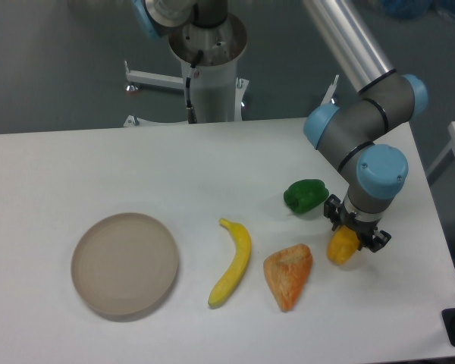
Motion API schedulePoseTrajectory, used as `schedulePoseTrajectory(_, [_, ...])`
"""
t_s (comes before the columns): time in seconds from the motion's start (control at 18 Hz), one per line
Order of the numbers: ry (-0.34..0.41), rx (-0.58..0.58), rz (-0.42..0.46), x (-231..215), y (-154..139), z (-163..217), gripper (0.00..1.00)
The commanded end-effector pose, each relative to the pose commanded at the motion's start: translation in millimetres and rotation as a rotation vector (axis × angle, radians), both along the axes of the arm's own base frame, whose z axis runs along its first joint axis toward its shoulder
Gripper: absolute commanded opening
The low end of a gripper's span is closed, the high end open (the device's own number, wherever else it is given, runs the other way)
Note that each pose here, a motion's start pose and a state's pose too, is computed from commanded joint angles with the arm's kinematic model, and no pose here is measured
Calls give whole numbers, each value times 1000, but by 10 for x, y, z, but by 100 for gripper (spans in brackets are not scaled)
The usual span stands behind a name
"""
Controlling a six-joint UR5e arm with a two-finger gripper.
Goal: Pick up the yellow pepper from the table
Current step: 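Close the gripper around the yellow pepper, then lift the yellow pepper and carry it toward the orange piece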
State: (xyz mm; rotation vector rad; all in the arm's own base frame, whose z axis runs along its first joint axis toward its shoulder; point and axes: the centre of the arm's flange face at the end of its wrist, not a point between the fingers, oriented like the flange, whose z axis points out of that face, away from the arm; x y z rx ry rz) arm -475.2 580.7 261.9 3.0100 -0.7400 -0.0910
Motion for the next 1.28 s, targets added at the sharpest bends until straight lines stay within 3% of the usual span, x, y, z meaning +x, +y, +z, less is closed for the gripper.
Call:
schedulePoseTrajectory(0.22, [14,14,-2,-27,25,108,50])
schedulePoseTrajectory(0.39, [47,53,-5,-13,98,432,51])
schedulePoseTrajectory(0.72, [103,145,-114,712,537,1107,53])
schedulePoseTrajectory(1.0, [104,171,-183,1183,790,1229,53])
schedulePoseTrajectory(1.28, [109,179,-200,1268,884,1248,53])
